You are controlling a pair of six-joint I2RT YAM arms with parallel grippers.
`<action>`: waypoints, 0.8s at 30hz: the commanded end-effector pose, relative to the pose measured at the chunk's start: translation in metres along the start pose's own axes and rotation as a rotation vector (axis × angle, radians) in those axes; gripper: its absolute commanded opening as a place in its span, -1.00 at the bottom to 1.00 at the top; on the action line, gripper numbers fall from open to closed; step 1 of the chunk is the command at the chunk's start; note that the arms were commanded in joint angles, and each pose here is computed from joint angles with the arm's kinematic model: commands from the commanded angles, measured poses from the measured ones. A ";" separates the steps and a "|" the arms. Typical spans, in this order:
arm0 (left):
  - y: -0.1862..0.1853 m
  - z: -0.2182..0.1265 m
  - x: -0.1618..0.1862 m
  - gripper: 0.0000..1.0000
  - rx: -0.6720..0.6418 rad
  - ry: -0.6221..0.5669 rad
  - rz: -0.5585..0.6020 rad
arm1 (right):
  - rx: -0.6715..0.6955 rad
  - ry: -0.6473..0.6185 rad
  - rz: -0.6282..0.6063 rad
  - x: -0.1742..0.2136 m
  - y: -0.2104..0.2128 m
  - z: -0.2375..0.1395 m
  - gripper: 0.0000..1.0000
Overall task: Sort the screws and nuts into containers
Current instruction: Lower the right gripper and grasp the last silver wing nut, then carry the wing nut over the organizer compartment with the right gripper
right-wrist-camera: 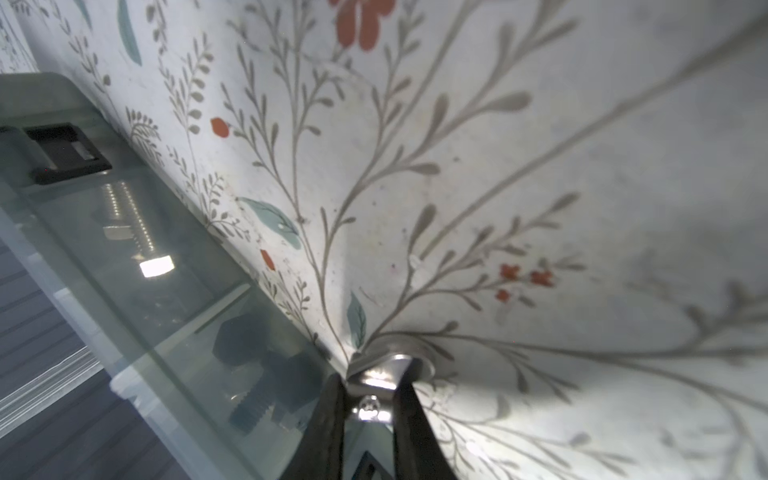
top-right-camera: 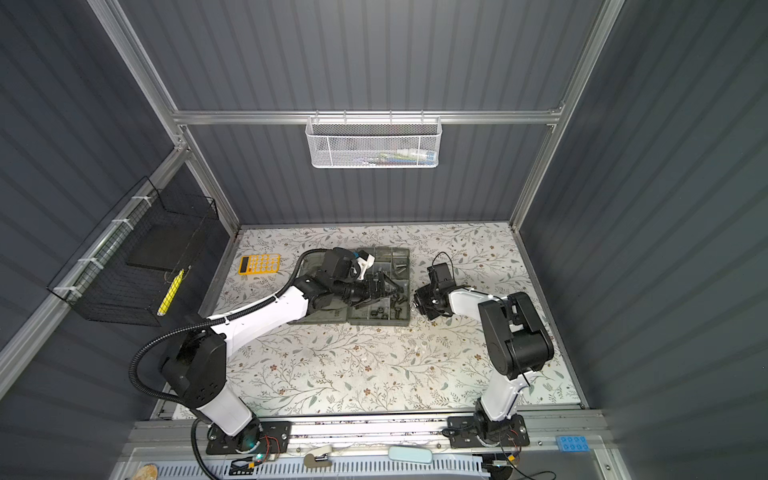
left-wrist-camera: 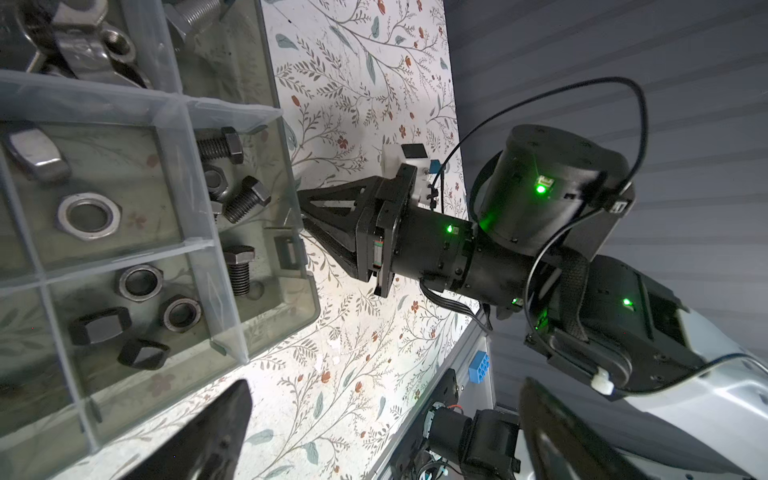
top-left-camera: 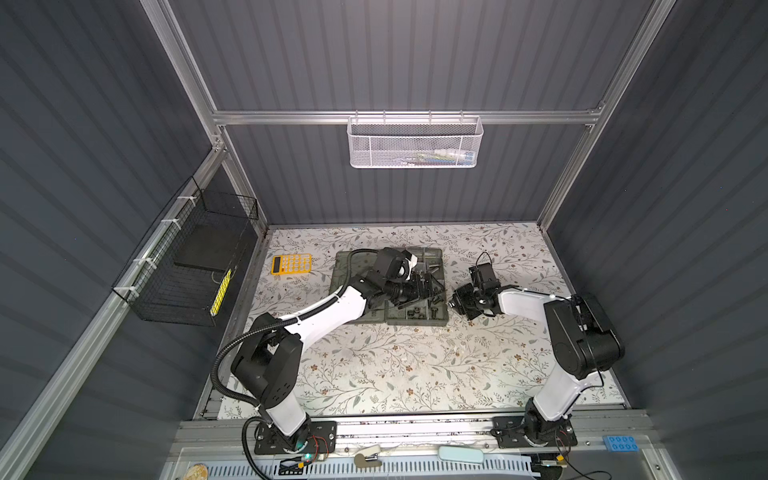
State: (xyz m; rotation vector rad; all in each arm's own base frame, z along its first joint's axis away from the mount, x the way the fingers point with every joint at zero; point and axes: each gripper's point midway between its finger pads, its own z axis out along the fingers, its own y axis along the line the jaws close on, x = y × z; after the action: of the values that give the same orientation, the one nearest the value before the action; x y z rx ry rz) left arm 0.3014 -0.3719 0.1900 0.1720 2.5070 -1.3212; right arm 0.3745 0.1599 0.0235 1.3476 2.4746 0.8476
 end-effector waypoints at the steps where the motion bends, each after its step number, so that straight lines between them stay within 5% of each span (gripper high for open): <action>1: -0.006 -0.001 -0.003 0.99 -0.015 -0.001 0.041 | 0.000 0.000 -0.045 -0.001 -0.004 -0.002 -0.65; 10: -0.014 0.000 -0.012 1.00 -0.025 0.003 0.066 | -0.038 -0.047 -0.152 -0.016 0.016 -0.022 -0.67; 24: -0.011 -0.010 -0.024 0.99 -0.067 -0.020 0.074 | -0.166 -0.137 -0.407 -0.031 0.111 -0.071 -0.67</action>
State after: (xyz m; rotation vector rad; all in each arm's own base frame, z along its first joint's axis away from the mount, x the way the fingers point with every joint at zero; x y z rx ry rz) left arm 0.3162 -0.3739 0.2113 0.2201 2.4914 -1.2378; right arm 0.4328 0.1494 0.1281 0.8745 2.3781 0.8092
